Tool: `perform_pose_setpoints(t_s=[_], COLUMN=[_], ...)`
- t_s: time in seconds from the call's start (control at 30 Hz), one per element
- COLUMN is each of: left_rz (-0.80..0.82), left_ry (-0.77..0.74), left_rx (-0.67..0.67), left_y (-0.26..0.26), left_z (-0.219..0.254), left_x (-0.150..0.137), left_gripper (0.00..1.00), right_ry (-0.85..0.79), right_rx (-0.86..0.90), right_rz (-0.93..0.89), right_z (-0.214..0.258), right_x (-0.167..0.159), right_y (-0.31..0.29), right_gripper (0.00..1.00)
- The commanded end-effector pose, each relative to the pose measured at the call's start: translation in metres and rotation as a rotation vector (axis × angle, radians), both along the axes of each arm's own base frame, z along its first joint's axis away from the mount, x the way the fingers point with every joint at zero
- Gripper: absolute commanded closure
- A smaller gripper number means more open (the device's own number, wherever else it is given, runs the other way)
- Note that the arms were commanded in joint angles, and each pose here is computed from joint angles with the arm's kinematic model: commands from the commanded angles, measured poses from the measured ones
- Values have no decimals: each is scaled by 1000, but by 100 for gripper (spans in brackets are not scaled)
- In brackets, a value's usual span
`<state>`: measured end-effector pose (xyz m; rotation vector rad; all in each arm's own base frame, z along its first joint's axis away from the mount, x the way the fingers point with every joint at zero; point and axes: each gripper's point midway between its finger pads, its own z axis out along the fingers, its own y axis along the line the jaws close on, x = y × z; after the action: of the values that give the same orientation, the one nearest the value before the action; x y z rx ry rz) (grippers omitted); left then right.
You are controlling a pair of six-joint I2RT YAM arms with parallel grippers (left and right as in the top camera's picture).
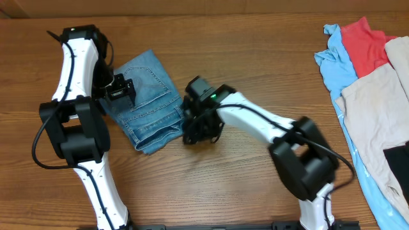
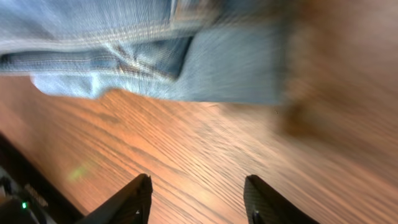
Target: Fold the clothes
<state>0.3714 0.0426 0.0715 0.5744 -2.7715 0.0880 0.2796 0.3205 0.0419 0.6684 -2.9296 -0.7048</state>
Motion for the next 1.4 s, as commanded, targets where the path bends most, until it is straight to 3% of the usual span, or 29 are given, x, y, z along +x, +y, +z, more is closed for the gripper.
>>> perform_pose_setpoints(t_s=[0.0,0.23,0.43,0.53,0.6,0.63,0.7,0.73,0.83,1.07,1.33,1.37], left_rz=[156,231,141,151,153,150,119,119,136,246,314,315], left_ry=[-46,-84,-212,-233,-241,-242,-266,-273,-284,-382,-660,-678], left_rx=[55,50,-180,-223,-235,-234,-232,-213,-153,147,263,270], left_y=[27,38,3,-5,-8,-8,-5,1,24,139,211,214], left_z=[7,-29,-81,-96,-107,-108,-108,-106,-94,-22,26,32], left_x=[5,11,23,21,18,17,21,23,28,27,63,67], left_gripper=[6,5,4,5,12,19,48,72,94,96,96,91], right_ry=[-185,-142,-141,-141,-141,-140,-141,-140,-140,-139,-132,-130], right_rx=[-13,-52,-56,-56,-56,-57,-56,-56,-57,-67,-70,-72], right_rz=[-98,-227,-240,-240,-241,-241,-240,-241,-241,-242,-242,-242], right_z=[54,60,60,60,60,60,60,60,60,59,59,59], right_x=[45,64,67,67,67,67,67,67,67,66,65,64], right_y=[-36,-89,-97,-97,-97,-97,-97,-97,-97,-99,-99,-100], right_gripper=[46,46,46,46,46,46,46,46,46,46,46,46])
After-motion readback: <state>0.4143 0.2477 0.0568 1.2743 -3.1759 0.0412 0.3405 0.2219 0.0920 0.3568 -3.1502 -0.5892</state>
